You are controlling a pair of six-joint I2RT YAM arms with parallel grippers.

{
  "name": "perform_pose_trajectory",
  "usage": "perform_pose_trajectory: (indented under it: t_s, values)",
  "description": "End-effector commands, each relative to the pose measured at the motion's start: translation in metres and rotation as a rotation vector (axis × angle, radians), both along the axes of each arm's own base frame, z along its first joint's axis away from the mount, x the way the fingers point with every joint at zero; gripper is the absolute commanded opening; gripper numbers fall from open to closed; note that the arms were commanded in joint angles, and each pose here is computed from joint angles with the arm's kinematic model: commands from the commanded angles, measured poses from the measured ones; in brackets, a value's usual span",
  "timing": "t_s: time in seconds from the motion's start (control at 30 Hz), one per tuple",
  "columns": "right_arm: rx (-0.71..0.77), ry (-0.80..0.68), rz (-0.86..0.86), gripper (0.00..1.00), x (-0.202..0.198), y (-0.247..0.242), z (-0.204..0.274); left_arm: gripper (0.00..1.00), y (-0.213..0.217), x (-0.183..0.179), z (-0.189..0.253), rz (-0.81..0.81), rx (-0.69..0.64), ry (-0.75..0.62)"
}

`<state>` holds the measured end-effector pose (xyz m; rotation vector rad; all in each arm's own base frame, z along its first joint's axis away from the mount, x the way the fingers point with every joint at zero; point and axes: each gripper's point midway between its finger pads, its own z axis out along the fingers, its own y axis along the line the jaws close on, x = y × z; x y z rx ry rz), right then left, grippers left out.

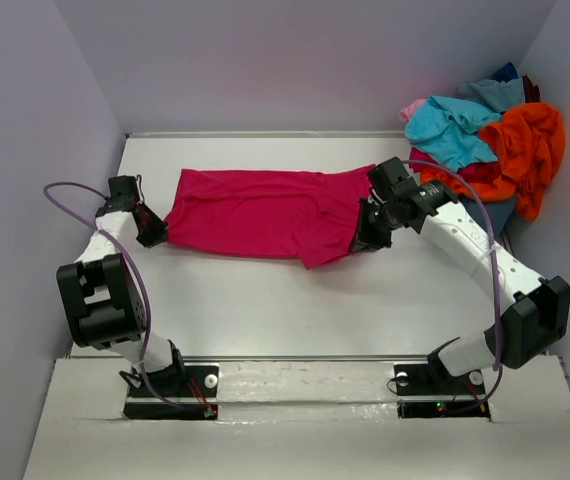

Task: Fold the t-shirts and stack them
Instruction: Fold the tshirt

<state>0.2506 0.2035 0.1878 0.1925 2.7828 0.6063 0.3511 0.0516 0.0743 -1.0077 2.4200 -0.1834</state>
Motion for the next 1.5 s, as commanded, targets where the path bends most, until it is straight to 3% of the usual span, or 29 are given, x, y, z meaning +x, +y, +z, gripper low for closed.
perform_pose_trajectory:
  t_s: [0.0,0.13,0.6,1.1,1.47]
  values:
    - [0.025,-0.042,0.006,0.07,-0.005,0.007,0.021,0.06,0.007,0.013,0.029,0.030,0.021,-0.076]
    - [0.023,-0.051,0.010,0.07,-0.006,0.008,0.022,0.06,0.007,0.022,0.036,0.034,0.013,-0.098]
    - [-0.100,-0.165,-0.054,0.07,0.046,0.003,0.041,0.06,0.010,0.060,0.048,0.026,-0.017,-0.121]
    - [-0.143,-0.220,-0.249,0.07,0.134,-0.043,0.032,0.06,0.016,0.099,0.042,0.012,-0.020,-0.106]
    - [-0.134,-0.251,-0.249,0.07,0.191,-0.049,0.038,0.06,0.005,0.153,0.058,-0.050,-0.008,-0.154]
